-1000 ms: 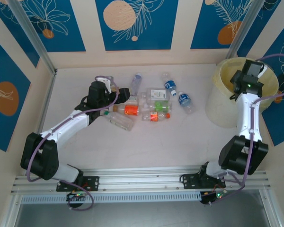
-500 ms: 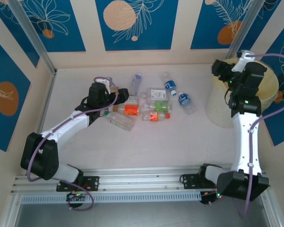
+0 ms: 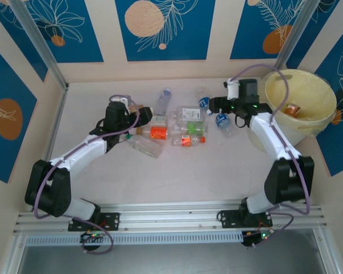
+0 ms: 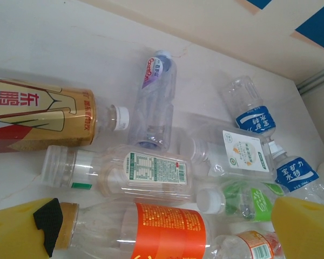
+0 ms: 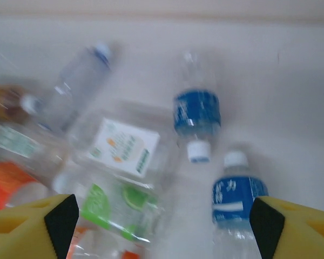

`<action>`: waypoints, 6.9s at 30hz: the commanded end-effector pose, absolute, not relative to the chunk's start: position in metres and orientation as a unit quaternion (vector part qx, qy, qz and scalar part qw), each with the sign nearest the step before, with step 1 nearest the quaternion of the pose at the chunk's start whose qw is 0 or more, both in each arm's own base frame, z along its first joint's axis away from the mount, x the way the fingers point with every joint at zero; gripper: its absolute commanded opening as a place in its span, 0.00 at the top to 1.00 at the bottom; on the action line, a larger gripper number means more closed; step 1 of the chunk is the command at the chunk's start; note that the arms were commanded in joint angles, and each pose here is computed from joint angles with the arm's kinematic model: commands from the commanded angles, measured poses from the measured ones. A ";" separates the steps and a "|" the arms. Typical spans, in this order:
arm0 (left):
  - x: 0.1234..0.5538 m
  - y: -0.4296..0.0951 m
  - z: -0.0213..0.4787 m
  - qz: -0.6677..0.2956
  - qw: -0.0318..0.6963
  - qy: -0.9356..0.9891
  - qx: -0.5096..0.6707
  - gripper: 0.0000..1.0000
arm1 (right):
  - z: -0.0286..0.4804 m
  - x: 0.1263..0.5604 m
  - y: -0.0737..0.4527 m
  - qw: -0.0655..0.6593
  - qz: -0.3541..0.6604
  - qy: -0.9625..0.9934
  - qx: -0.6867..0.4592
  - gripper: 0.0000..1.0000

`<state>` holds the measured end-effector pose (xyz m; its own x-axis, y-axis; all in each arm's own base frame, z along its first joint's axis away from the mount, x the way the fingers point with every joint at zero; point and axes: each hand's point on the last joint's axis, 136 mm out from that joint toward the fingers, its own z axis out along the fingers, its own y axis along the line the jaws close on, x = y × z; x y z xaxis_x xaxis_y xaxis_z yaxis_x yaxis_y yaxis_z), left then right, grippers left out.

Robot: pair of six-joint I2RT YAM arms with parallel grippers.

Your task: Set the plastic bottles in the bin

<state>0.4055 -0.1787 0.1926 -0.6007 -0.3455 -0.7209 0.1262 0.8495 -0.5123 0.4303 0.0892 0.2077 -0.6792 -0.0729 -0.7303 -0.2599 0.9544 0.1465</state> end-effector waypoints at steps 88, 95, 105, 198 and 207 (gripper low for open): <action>0.393 -0.233 0.212 -0.424 0.380 0.822 0.030 0.00 | 0.325 0.411 0.123 0.550 0.256 0.790 -0.092 0.59; 0.396 -0.230 0.207 -0.414 0.385 0.825 0.010 0.00 | 0.385 0.395 0.093 0.608 0.228 0.759 -0.051 0.60; 0.400 -0.231 0.207 -0.414 0.386 0.824 0.004 0.00 | 0.442 0.370 -0.042 0.690 0.104 0.707 0.117 0.59; 0.410 -0.224 0.164 -0.383 0.352 0.854 -0.035 0.00 | 0.265 0.418 -0.130 0.395 0.090 0.873 0.272 0.19; 0.407 -0.212 0.165 -0.361 0.351 0.862 -0.066 0.00 | 0.290 0.405 -0.126 0.440 0.061 0.854 0.271 0.06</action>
<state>0.4050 -0.2173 0.1555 -0.7575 -0.3421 -0.5561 0.1724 0.7167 -0.6758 0.4097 -0.1278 0.2747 -0.5113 0.5308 -0.6759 0.4093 0.8420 0.3516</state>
